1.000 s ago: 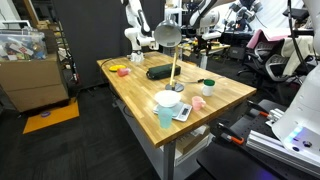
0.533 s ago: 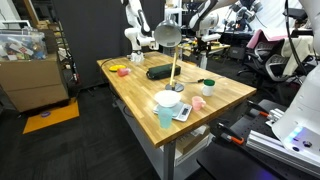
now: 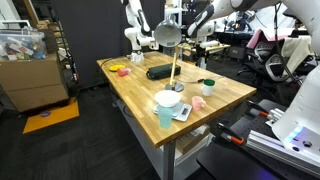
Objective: Turn on the light
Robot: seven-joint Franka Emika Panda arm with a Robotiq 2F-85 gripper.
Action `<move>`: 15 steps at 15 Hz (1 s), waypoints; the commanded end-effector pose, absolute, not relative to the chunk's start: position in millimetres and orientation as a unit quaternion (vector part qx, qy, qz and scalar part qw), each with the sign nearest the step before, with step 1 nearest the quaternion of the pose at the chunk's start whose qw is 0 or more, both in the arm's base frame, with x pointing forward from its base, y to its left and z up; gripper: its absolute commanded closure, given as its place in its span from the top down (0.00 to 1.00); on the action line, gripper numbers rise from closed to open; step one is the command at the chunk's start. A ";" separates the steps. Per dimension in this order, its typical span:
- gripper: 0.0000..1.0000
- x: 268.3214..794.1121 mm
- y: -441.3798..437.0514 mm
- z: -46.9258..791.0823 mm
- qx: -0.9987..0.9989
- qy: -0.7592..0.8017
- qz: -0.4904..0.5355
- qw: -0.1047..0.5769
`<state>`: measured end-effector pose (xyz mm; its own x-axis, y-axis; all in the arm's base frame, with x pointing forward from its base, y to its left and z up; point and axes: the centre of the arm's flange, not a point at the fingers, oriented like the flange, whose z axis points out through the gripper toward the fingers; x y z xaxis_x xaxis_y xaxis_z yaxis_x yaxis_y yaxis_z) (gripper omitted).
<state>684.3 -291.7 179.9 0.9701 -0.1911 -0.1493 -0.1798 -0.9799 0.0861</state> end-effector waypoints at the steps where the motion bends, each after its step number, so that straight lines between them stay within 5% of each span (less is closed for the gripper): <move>1: 1.00 709.0 -309.7 164.0 0.991 -0.083 -0.100 0.017; 15: 1.00 709.0 -312.2 143.1 0.990 -0.097 -0.097 0.027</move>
<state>690.1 -300.3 151.1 0.9636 -0.1884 -0.1895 -0.1773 -0.9814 0.0741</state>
